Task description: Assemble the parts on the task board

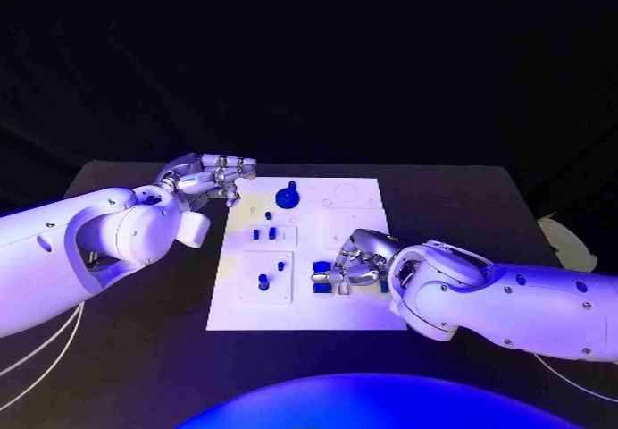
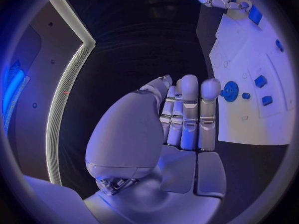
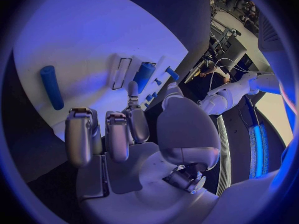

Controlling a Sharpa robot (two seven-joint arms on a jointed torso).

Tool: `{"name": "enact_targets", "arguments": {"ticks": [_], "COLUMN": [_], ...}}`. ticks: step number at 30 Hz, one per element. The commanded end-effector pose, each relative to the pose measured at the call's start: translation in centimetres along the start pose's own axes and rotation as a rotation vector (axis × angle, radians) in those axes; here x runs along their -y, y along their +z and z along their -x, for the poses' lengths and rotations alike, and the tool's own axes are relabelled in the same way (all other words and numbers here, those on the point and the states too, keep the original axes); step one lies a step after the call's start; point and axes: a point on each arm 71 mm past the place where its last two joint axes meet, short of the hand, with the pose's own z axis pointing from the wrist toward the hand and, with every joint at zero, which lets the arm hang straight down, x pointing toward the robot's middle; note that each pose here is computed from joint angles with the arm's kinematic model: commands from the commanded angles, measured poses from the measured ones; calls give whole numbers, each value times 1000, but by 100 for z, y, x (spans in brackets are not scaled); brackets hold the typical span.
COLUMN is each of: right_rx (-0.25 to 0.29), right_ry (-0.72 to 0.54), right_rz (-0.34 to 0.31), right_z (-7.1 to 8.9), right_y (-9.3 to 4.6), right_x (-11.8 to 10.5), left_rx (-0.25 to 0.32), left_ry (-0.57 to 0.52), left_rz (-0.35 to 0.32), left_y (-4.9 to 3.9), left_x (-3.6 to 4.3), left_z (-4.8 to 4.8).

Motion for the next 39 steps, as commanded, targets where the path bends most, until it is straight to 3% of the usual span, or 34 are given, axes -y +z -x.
{"name": "enact_targets", "arguments": {"ticks": [1, 13, 22, 28, 39], "right_rx": [39, 69, 152, 174, 145], "right_ry": [-14, -50, -81, -129, -172], "right_rz": [44, 59, 11, -26, -83], "right_z": [28, 92, 351, 452, 358], "right_y": [-39, -140, -304, -414, -443], "right_x": [-41, 18, 390, 583, 754], "left_rx": [-20, -18, -15, -12, -15], "left_ry": [-8, -8, -7, -6, -7], "left_rz": [-2, -2, -2, -1, 0], "left_y": [-1, -3, -4, -4, 2], "left_x": [6, 5, 3, -1, -4], "left_z": [-23, -17, -7, 0, -11]}}
